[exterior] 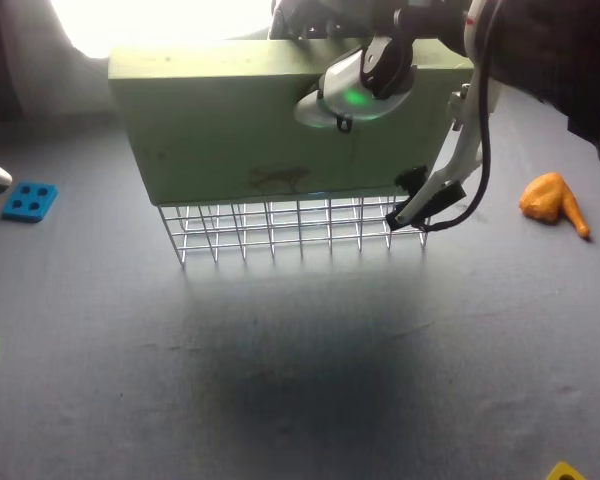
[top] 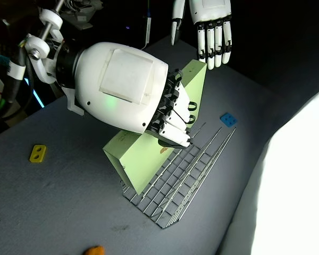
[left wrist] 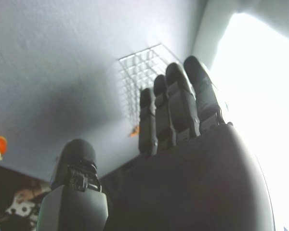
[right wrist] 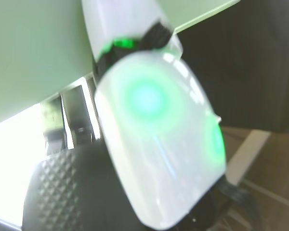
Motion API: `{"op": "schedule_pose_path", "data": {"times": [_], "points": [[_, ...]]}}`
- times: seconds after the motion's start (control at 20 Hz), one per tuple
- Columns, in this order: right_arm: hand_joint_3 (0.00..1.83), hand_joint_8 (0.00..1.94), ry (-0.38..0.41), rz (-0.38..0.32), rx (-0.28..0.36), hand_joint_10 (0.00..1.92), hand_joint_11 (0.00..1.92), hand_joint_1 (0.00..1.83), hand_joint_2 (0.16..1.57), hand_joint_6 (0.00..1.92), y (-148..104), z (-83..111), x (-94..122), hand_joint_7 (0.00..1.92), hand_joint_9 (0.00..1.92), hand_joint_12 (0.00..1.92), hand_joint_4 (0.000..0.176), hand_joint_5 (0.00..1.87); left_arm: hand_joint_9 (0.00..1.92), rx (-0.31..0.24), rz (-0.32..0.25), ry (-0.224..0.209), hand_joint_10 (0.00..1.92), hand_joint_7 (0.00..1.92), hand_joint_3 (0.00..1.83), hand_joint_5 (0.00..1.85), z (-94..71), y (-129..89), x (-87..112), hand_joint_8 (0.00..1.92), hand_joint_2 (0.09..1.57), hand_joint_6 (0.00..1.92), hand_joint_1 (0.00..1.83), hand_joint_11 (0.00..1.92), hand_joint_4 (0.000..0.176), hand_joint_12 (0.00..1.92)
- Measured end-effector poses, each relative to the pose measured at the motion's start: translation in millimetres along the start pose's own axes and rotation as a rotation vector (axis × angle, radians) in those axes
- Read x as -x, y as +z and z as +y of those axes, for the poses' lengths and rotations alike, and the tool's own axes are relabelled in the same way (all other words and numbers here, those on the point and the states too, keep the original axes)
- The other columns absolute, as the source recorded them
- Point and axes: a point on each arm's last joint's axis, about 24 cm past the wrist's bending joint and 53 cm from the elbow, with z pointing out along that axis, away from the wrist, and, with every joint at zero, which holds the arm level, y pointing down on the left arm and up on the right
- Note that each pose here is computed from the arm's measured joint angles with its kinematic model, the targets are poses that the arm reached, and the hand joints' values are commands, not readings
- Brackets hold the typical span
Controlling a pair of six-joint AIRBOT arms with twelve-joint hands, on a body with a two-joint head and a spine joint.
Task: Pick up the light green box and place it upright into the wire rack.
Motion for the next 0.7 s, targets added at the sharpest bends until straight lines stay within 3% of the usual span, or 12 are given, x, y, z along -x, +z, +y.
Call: {"op": "schedule_pose_path", "data": {"times": [0.15,0.2,0.55,0.7], "points": [[0.0,1.24,0.01,0.006,-0.01,1.37,0.5,1.24,1.12,0.78,3,-8.0,1,0.94,0.76,1.78,0.0,1.04,0.27,-0.002,0.0,0.002,0.01,0.29,0.0,0.26,-0.9,0,0.5,0.0,1.27,0.0,0.14,0.0,0.0,0.56],[0.0,1.31,0.015,0.006,-0.011,1.46,0.48,1.26,1.12,0.68,5,-8.9,2,0.92,0.73,1.85,0.0,1.08,0.26,-0.002,0.0,0.003,0.0,0.3,0.0,0.27,-1.3,1,0.7,0.0,1.27,0.01,0.16,0.0,0.0,0.58],[0.0,1.3,0.028,0.033,0.007,1.47,0.48,1.25,1.12,0.72,10,-4.4,-6,0.92,0.72,1.83,0.0,1.06,0.25,-0.008,0.002,0.009,0.0,0.31,0.0,0.27,-4.4,2,1.8,0.0,1.26,0.0,0.19,0.0,0.0,0.54],[0.0,1.3,-0.027,0.034,0.007,1.47,0.48,1.25,1.12,0.72,13,-9.3,-15,0.92,0.72,1.83,0.0,1.06,0.25,-0.007,0.003,0.01,0.0,0.31,0.0,0.27,-4.2,3,1.3,0.0,1.26,0.0,0.19,0.0,0.0,0.54]]}}
